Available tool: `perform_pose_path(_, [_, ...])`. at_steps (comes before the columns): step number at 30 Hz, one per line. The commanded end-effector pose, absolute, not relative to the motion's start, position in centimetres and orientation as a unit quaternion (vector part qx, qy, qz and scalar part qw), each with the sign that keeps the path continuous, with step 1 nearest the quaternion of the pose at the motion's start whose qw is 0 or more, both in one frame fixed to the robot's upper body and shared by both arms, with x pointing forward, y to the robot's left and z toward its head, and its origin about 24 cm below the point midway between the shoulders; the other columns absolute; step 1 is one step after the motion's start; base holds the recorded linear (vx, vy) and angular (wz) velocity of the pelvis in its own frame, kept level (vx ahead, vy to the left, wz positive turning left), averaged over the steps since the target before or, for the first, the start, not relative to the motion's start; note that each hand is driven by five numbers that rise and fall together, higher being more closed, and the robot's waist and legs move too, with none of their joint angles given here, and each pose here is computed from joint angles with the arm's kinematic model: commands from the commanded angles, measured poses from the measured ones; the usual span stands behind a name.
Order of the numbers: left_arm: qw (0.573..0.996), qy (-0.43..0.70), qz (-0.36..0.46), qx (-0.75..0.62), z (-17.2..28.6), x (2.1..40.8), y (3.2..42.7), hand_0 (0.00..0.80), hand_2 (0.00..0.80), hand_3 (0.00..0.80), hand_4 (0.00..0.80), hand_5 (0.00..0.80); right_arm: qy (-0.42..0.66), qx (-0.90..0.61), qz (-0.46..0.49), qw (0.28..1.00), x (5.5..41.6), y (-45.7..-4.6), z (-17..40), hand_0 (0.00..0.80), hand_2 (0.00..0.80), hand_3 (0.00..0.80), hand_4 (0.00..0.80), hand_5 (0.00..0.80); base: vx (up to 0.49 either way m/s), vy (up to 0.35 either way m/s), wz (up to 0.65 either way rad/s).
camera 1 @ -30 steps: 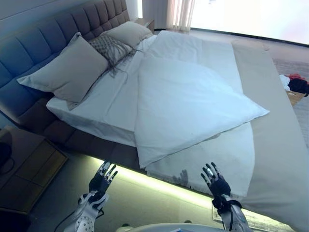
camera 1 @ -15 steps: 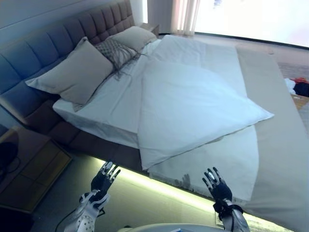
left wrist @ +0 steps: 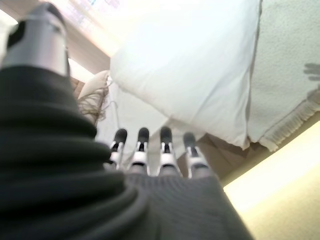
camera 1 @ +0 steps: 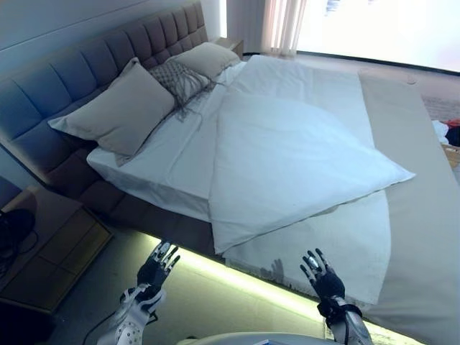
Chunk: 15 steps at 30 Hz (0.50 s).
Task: Make the bed neatly
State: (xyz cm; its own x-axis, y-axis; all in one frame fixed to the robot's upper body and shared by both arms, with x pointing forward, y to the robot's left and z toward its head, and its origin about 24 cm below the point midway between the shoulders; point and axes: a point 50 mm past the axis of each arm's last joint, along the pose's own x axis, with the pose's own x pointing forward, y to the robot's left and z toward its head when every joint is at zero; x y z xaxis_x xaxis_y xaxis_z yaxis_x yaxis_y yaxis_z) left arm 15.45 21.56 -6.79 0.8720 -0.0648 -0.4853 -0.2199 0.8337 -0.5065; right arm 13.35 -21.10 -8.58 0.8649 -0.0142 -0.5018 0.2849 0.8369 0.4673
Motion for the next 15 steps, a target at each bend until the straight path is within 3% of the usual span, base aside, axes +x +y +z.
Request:
perform_pose_path(1, [0.949,0.168,0.037,-0.263,-3.9,17.5,23.2,0.000,0.000,0.000,0.000,0.000,0.198,0.245,-0.019,0.949,16.0,-21.1,-6.4,0.000,0.000,0.000,0.000,0.000,-0.099,-0.054,0.01])
perform_pose_path(5, [0.940,0.171,0.042,-0.293,-4.4,17.4,22.9,0.000,0.000,0.000,0.000,0.000,0.178,0.252,-0.028,0.951,17.1,-21.8,-5.7,0.000,0.000,0.000,0.000,0.000,-0.036,0.051,-0.05])
perform_pose_path(15, [0.951,0.176,0.030,-0.252,-4.2,17.8,23.3,0.000,0.000,0.000,0.000,0.000,0.157,0.281,-0.058,0.945,16.2,-21.5,-5.9,0.000,0.000,0.000,0.000,0.000,0.069,0.201,0.03])
